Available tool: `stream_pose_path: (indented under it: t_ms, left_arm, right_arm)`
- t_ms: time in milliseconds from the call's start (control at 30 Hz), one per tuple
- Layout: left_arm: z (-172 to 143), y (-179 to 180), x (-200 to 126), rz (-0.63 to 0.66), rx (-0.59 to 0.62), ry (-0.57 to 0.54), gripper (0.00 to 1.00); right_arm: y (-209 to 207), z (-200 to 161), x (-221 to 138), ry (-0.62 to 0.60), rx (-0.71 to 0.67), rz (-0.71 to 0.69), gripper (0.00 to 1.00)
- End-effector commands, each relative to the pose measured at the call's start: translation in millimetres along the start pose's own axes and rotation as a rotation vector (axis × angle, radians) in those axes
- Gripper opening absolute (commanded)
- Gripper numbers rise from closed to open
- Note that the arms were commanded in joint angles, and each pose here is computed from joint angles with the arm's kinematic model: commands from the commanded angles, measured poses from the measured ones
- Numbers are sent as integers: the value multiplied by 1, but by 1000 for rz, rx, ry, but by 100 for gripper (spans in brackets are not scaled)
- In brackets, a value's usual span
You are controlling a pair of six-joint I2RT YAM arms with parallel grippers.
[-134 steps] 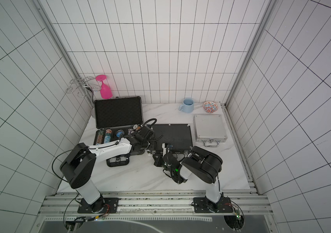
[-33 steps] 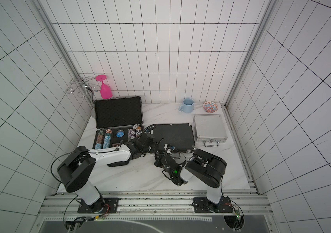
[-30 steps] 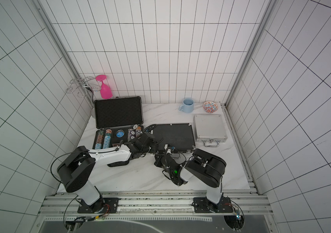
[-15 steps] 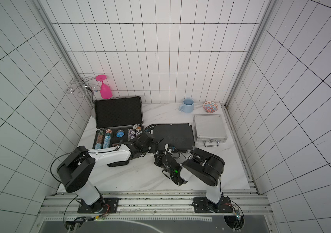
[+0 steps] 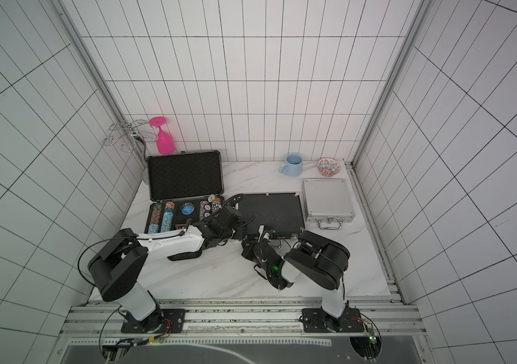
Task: Close the poker set cases
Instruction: Fasten the fastener on the poker set case.
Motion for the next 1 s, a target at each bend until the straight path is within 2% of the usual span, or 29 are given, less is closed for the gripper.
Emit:
stream_pose_path:
  t_ms: [0,400,667,867,967]
  left_arm:
    - [-122,60,1,257,129,634,58]
    - [-117,58,0,252,124,620,58]
    - [-116,57,0,247,120,616,58]
    - [-117,57,2,246,120,616,58]
    - [-117,58,1,246,118,616,58]
  right_arm:
    - [-52,10,-5,-82,48,-248,3]
    - [-68,11,-27,-119,55,-315,3]
    - [-34,12,-16,-105,-54,-225,3]
    - [-23,11,-27,-107,-80,-165,4]
    - [-11,10,-32,-117,-95,-82,4]
Point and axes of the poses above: each gripper's point midway between its finger pads, its own x axis out along the fingers, its own y axis along the line the jaws close on, z = x × y, the point moved 9 cm from there along -x, back along the fingers, and after that the axes turned 3 degrees about x, right-handed, at the moved point
